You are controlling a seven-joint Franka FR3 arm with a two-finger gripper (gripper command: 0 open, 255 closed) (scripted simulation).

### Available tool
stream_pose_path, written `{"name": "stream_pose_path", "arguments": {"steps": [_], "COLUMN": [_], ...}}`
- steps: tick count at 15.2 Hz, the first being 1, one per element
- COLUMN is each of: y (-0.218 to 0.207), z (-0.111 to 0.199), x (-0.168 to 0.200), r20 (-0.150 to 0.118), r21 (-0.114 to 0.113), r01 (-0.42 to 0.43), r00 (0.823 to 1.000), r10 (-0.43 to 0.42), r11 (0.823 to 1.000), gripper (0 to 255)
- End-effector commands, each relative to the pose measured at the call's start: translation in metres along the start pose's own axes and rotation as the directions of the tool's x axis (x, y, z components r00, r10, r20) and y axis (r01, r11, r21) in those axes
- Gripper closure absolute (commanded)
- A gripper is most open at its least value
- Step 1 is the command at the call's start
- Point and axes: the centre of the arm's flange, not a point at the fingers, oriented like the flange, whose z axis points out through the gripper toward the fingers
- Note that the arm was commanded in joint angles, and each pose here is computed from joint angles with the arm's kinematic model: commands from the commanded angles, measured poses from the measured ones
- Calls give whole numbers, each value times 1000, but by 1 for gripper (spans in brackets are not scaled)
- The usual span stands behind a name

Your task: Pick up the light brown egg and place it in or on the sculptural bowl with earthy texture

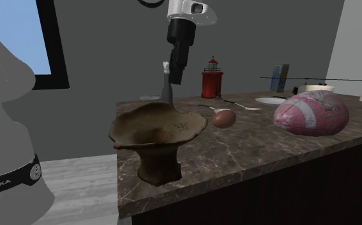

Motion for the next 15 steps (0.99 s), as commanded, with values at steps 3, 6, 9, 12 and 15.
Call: {"name": "stream_pose_path", "arguments": {"steps": [3, 6, 9, 12, 15], "y": [-20, -34, -46, -59, -71], "z": [15, 24, 33, 41, 50], "x": [45, 80, 115, 151, 186], "r20": [-13, -22, -31, -40, -50], "r21": [-4, -7, -10, -13, -16], "r01": [-16, -28, -40, -51, -63], "r00": [1000, 999, 999, 998, 997], "r10": [16, 28, 39, 51, 62], "r11": [1000, 1000, 999, 999, 998], "gripper": [0, 0, 0, 0, 0]}}
